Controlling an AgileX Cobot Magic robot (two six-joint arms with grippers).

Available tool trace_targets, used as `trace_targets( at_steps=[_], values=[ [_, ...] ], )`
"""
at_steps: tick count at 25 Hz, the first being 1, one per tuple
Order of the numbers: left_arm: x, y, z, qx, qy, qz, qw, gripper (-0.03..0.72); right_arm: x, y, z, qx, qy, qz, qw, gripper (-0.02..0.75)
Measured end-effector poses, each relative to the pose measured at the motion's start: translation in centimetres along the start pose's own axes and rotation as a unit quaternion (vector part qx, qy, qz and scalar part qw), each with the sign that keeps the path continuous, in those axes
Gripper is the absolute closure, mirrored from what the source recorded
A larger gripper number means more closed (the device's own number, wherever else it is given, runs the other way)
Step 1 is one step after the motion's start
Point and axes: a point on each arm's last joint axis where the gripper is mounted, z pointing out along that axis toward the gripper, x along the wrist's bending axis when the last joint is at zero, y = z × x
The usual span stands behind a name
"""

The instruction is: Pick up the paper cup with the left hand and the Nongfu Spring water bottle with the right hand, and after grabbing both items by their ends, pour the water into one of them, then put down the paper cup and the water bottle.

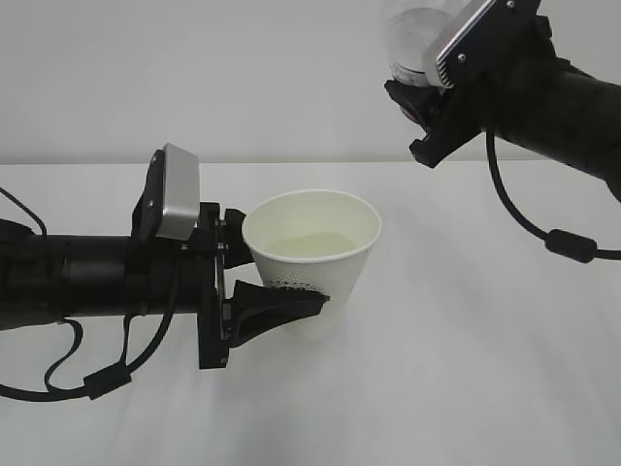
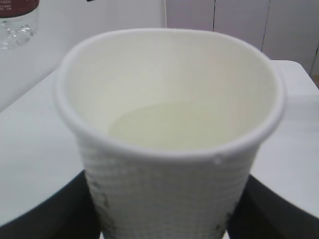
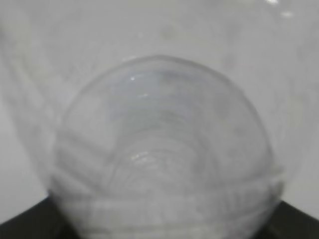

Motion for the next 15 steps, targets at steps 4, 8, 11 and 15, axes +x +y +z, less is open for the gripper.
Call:
trace_targets(
  at_steps=[4,8,11,15],
  values=[
    [0.00,0.00,0.00,0.000,0.000,0.000,1.000,0.202,0.00,0.00,0.00,0.000,0.000,0.038,0.999,0.280],
    [0.00,0.00,0.00,0.000,0.000,0.000,1.000,0.202,0.00,0.00,0.00,0.000,0.000,0.076,0.997,0.280],
    [0.00,0.00,0.00,0.000,0.000,0.000,1.000,0.202,0.00,0.00,0.00,0.000,0.000,0.098,0.995,0.280],
    [0.00,0.00,0.00,0.000,0.000,0.000,1.000,0.202,0.00,0.00,0.00,0.000,0.000,0.130,0.992,0.280]
  ],
)
